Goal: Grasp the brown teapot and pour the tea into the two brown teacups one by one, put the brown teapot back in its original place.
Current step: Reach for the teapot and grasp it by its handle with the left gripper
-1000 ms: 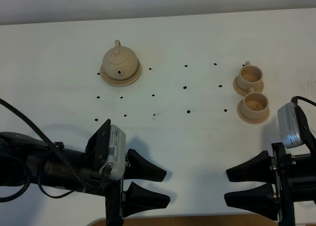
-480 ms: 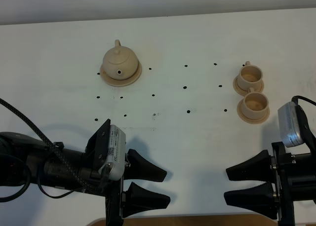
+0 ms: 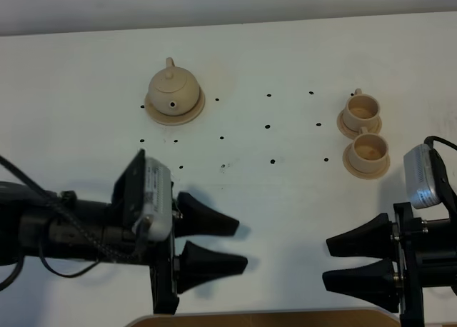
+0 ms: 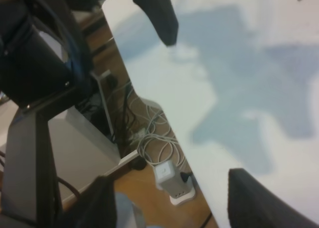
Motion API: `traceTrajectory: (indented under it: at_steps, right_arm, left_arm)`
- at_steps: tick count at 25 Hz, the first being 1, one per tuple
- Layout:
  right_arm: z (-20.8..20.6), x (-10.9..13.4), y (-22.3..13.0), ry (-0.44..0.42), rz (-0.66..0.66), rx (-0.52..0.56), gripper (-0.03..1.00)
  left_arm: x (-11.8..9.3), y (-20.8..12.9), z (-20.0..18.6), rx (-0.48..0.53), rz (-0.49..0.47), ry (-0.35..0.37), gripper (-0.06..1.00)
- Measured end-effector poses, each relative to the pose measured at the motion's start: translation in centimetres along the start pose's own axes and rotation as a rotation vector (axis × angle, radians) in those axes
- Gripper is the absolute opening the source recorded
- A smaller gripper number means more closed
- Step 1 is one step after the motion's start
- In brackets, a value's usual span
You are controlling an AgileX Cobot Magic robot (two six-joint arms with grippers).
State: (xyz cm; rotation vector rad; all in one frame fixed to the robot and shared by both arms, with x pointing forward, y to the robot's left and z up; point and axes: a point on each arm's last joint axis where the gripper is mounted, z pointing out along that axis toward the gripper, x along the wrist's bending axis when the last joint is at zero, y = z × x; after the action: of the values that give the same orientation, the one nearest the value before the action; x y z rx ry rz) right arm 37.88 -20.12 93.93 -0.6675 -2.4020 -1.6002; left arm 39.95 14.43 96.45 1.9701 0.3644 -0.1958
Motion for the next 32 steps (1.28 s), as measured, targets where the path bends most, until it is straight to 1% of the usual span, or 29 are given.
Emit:
traceTrajectory:
  at_steps: [2,6,9,13,17,19,21,23,25,29,31,32]
  right_arm:
    - [0.0,0.0,0.1,-0.004,0.003,-0.006,0.48]
    - [0.0,-0.3,0.6,-0.011,-0.01,-0.016,0.48]
    - [-0.1,-1.0,1.7,-0.029,0.004,-0.037,0.48]
    - [-0.4,-2.4,3.7,-0.089,0.079,-0.036,0.48]
    - [-0.8,-3.5,6.1,-0.115,0.201,-0.013,0.48]
    - [-1.1,-3.9,7.2,-0.119,0.263,0.022,0.48]
    - [-1.5,-4.1,8.2,-0.141,0.321,0.09,0.47]
    - [-2.2,-4.1,8.9,-0.191,0.369,0.158,0.46]
    - [-3.2,-3.7,9.7,-0.265,0.366,0.212,0.45]
    - [-5.6,-1.8,11.1,-0.425,0.364,0.236,0.44]
    - [-6.9,-0.4,11.3,-0.504,0.358,0.241,0.44]
    - [-7.6,0.3,11.2,-0.552,0.36,0.252,0.44]
  left_arm:
    - [-0.1,0.8,-0.5,-0.01,-0.004,0.036,0.54]
    - [0.0,2.0,-1.3,0.014,-0.022,0.114,0.54]
    - [0.5,2.8,-1.8,0.045,-0.065,0.182,0.54]
    - [1.4,3.6,-2.2,0.076,-0.132,0.273,0.54]
    - [2.3,4.8,-2.7,0.092,-0.177,0.357,0.54]
    - [2.6,5.4,-3.0,0.101,-0.211,0.391,0.54]
    - [2.9,6.1,-3.3,0.112,-0.243,0.422,0.54]
    - [3.2,6.8,-3.7,0.132,-0.271,0.458,0.54]
    - [3.5,7.5,-4.1,0.152,-0.29,0.5,0.54]
    - [4.0,9.1,-5.2,0.189,-0.332,0.593,0.54]
    - [4.1,9.9,-5.8,0.208,-0.357,0.631,0.54]
    - [4.1,10.3,-6.1,0.223,-0.355,0.647,0.54]
